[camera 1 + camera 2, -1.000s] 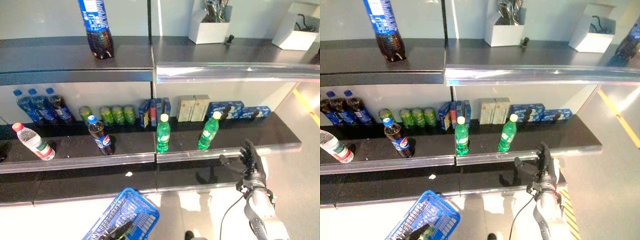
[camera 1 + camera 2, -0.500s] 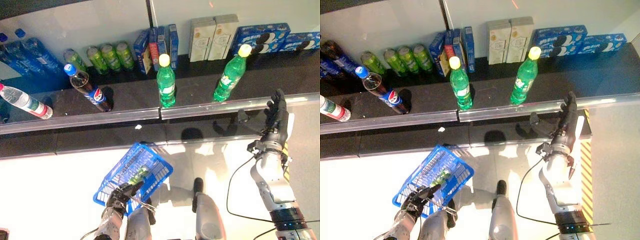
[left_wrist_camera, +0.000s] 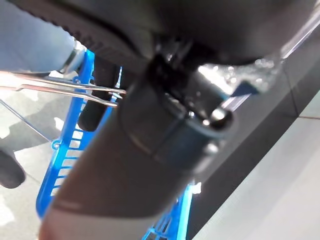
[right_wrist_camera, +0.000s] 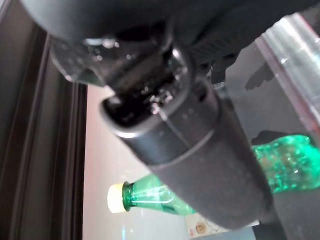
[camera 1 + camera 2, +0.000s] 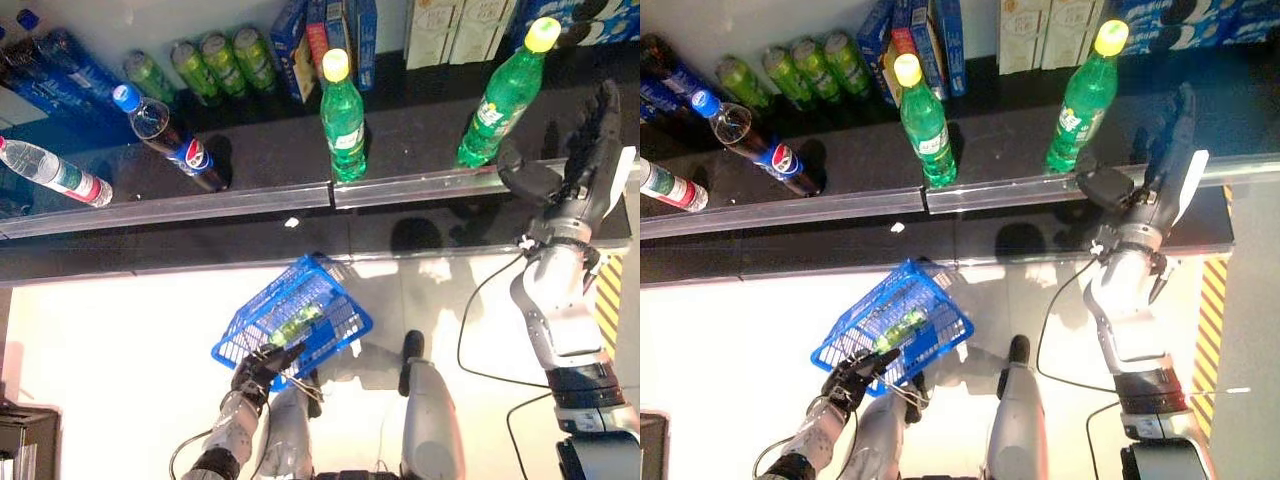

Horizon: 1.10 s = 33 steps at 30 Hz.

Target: Pick up the drink and place into the basket.

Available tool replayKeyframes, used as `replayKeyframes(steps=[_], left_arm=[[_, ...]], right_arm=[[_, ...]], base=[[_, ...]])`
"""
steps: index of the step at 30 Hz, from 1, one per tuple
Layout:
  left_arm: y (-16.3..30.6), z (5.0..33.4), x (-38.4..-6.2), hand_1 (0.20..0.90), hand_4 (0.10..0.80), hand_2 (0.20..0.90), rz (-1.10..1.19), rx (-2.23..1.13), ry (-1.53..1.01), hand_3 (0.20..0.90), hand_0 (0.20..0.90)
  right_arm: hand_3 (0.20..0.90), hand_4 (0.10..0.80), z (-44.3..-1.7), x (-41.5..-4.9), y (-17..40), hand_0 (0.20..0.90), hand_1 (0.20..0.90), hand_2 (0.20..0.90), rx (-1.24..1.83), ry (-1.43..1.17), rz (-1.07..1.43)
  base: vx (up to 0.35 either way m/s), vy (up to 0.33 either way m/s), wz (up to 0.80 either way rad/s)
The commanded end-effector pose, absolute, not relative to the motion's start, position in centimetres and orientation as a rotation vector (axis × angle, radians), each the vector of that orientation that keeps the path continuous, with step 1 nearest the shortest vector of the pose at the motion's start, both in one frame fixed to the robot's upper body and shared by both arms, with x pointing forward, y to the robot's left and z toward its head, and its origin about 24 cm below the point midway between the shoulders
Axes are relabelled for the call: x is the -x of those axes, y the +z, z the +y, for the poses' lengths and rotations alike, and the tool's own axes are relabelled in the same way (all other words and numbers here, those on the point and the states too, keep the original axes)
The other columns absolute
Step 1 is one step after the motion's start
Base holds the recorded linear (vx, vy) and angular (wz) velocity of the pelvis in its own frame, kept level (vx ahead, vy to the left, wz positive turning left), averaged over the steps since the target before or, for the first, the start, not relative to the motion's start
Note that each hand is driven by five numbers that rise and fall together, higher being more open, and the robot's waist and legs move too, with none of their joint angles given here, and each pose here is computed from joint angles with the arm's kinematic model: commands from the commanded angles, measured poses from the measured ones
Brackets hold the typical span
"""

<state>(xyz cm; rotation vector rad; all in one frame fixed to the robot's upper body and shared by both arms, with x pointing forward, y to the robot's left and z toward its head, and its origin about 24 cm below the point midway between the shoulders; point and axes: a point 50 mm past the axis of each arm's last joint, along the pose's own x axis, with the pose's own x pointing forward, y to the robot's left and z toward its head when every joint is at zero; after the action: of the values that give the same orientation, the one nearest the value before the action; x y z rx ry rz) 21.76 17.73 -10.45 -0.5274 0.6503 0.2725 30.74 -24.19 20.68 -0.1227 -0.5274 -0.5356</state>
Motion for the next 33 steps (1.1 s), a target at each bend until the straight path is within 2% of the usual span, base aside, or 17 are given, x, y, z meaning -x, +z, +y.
replayKeyframes(steps=[1, 15, 33], left_arm=[[-12.1, 20.7, -17.8, 0.300, 0.100, 0.300, 0.742, 0.437, 0.339, 0.200, 0.300], [-11.8, 20.3, -18.6, 0.300, 0.100, 0.300, 0.738, 0.440, 0.312, 0.200, 0.300], [-11.3, 20.2, -19.3, 0.300, 0.100, 0.300, 0.728, 0.430, 0.279, 0.200, 0.300]], right_arm=[[0.900, 0.800, -23.2, -30.0, 26.8, 0.900, 0.900, 0.900, 0.117, -0.541, -0.787], [0.900, 0.800, -22.4, -31.8, 28.4, 0.900, 0.900, 0.900, 0.143, -0.556, -0.744], [0.900, 0.800, -24.4, -32.9, 34.0, 0.900, 0.900, 0.900, 0.156, -0.723, -0.786]], base=[[0.000, 0.000, 0.00], [-0.005, 0.006, 0.01], [0.000, 0.000, 0.00]])
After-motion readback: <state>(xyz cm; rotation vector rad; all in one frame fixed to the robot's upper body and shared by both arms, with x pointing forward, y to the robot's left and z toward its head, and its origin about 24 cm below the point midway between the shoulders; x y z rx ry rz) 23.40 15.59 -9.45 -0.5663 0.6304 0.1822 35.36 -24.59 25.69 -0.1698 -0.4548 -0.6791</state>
